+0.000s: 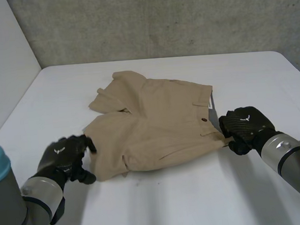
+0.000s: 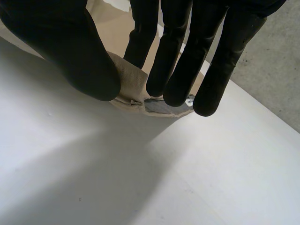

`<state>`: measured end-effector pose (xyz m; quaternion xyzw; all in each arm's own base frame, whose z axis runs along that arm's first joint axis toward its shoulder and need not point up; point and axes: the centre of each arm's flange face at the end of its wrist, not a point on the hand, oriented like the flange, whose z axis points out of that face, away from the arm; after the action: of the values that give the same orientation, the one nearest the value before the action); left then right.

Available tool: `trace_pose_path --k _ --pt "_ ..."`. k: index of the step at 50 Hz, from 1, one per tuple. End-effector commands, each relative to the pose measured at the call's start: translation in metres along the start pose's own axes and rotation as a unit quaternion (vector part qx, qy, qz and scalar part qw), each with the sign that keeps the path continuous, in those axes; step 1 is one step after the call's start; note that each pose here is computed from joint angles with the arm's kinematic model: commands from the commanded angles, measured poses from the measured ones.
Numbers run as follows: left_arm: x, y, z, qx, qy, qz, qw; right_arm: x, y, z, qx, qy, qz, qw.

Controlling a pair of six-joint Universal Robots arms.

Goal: Fold the shorts.

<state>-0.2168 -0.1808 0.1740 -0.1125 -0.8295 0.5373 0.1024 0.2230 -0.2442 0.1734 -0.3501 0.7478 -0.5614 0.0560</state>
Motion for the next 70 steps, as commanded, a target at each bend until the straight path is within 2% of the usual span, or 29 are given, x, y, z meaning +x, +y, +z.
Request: trace_pose_path --k 1,5,13,20,38,46,53,55,58,59,61,62,63,66,67,70 --pt "-0.001 0.008 0.011 -0.043 0.040 -0.043 0.997 -0.003 0.003 0.000 0.003 -0.002 -0.004 1.000" --pt "0.002 0.011 0.012 -0.052 0.062 -0.051 0.995 -0.004 0.004 0.000 0.004 -0.002 -0.004 1.000" --pt "0.005 0.015 0.017 -0.057 0.065 -0.050 0.995 -0.005 0.004 0.000 0.004 -0.003 -0.006 1.000" --pt "0.014 0.017 0.036 -0.057 0.078 -0.041 0.994 -0.006 0.005 -0.001 0.002 -0.004 -0.007 1.000" --pt "0.034 0.011 0.076 -0.022 0.057 -0.018 0.998 -0.008 0.008 -0.001 -0.002 -0.008 -0.007 1.000" --pt "0.039 0.011 0.082 -0.020 0.061 -0.015 0.998 -0.008 0.008 0.000 -0.003 -0.009 -0.008 1.000" --pt "0.035 0.000 0.077 -0.003 0.040 -0.005 0.999 -0.007 0.003 0.001 0.003 -0.009 -0.013 1.000" --pt "0.034 -0.010 0.071 0.009 0.041 0.010 0.999 -0.005 -0.001 0.001 0.005 -0.006 -0.023 1.000" --pt "0.030 -0.027 0.051 0.019 0.038 0.081 0.996 -0.003 -0.007 0.000 0.006 -0.005 -0.042 0.999" --pt "0.025 -0.033 0.041 0.018 0.031 0.128 0.991 -0.002 -0.010 -0.004 -0.004 -0.008 -0.054 0.998" --pt "0.021 -0.039 0.032 0.017 0.025 0.176 0.984 0.000 -0.016 -0.010 -0.012 -0.011 -0.068 0.998" --pt "0.020 -0.041 0.026 0.016 0.024 0.200 0.979 0.001 -0.020 -0.013 -0.014 -0.013 -0.074 0.997" --pt "0.017 -0.045 0.016 0.016 0.020 0.245 0.969 0.003 -0.028 -0.018 -0.021 -0.017 -0.085 0.996" --pt "0.015 -0.051 -0.003 0.019 0.015 0.304 0.953 0.006 -0.036 -0.026 -0.034 -0.021 -0.095 0.995" --pt "0.014 -0.055 -0.014 0.026 0.014 0.334 0.942 0.008 -0.040 -0.030 -0.041 -0.023 -0.099 0.994" --pt "0.014 -0.062 -0.032 0.043 0.011 0.370 0.928 0.010 -0.048 -0.040 -0.048 -0.027 -0.104 0.993"
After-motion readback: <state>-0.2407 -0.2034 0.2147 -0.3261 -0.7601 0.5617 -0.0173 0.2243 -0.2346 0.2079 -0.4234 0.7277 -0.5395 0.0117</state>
